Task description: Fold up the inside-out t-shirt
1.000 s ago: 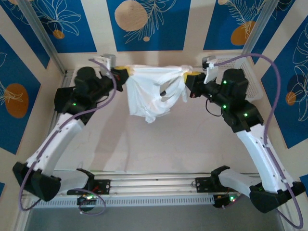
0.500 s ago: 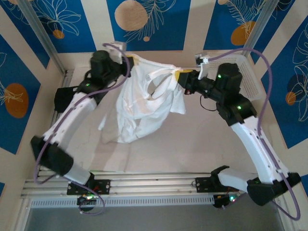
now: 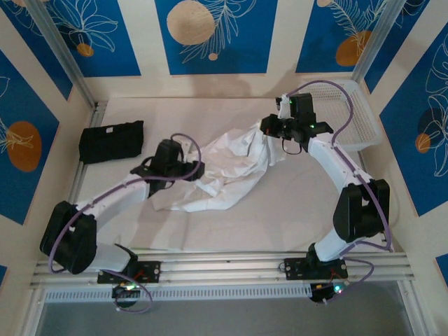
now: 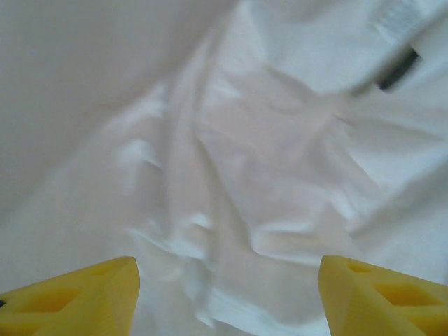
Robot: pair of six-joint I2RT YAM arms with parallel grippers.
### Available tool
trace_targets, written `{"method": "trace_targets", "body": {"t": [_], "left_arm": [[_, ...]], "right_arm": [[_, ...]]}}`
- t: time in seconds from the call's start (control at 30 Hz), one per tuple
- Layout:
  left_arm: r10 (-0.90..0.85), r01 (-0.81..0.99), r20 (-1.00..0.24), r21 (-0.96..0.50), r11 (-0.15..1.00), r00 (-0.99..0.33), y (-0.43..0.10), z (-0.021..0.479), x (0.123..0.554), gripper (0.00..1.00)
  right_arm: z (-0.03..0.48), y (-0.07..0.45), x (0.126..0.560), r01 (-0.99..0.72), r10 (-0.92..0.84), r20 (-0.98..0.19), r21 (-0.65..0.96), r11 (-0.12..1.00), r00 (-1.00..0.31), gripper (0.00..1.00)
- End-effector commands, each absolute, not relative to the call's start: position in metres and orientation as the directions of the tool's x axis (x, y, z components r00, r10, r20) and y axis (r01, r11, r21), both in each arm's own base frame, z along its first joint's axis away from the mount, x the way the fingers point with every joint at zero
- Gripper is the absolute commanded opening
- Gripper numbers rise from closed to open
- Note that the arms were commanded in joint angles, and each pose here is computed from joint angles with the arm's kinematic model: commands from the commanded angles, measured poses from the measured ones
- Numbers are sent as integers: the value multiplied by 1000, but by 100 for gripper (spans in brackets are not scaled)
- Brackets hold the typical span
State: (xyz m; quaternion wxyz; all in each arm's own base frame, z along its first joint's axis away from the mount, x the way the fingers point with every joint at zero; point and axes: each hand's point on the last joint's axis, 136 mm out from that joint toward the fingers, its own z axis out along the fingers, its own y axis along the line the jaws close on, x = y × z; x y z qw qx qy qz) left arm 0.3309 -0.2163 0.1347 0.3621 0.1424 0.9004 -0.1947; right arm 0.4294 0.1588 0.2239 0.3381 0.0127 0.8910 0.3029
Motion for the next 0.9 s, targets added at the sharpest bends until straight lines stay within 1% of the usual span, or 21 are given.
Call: {"method": "trace_targets", "body": {"t": [0.0, 0.13, 0.2, 0.27, 0.33, 0.37, 0.4, 0.43, 0.47, 0.57, 0.63, 0.7, 0.73, 0.8, 0.87], "left_arm": [[125, 454, -690, -319, 832, -713, -247, 116, 322, 68], [248, 552, -663, -296, 779, -706, -285, 99, 314, 68], [302, 571, -643, -260, 779, -704, -294, 88, 315, 63], [323, 559, -622, -227, 798, -713, -294, 77, 321, 50], [340, 538, -620, -160, 828, -707, -286, 78, 333, 31], [338, 529, -634, -134, 838, -696, -282, 86, 338, 23], [327, 523, -660, -116, 845, -676, -278, 100, 344, 11], [307, 517, -702, -102, 850, -643, -273, 124, 350, 2], [289, 511, -743, -83, 855, -604, -268, 148, 355, 0], [199, 465, -875, -33, 885, -441, -236, 248, 362, 0], [81, 426, -950, -58, 903, -301, -205, 322, 358, 0], [-41, 406, -984, -110, 907, -174, -176, 382, 347, 0], [-92, 401, -989, -133, 906, -120, -163, 408, 340, 0], [-141, 393, -989, -144, 908, -36, -148, 445, 326, 0], [-162, 390, -987, -143, 910, 15, -141, 469, 316, 0]], "right_arm": [[232, 156, 432, -208, 226, -613, 554, 806, -758, 0], [226, 148, 432, -189, 230, -605, 549, 814, -762, 0], [224, 144, 432, -181, 233, -602, 547, 817, -764, 0], [225, 140, 432, -177, 237, -602, 546, 819, -762, 0], [230, 134, 433, -175, 244, -607, 547, 819, -756, 0], [235, 131, 434, -177, 246, -614, 545, 820, -750, 0], [246, 127, 435, -185, 247, -631, 537, 823, -736, 0], [260, 121, 435, -193, 249, -654, 525, 829, -714, 0], [274, 115, 433, -199, 252, -678, 513, 835, -691, 0], [338, 91, 420, -227, 264, -788, 450, 864, -557, 0], [386, 77, 401, -252, 268, -862, 399, 882, -431, 0], [429, 73, 379, -292, 265, -913, 357, 887, -311, 0], [448, 73, 368, -317, 264, -931, 338, 886, -254, 0], [478, 74, 347, -355, 267, -949, 311, 882, -169, 0], [502, 76, 329, -386, 271, -957, 291, 876, -107, 0]]}}
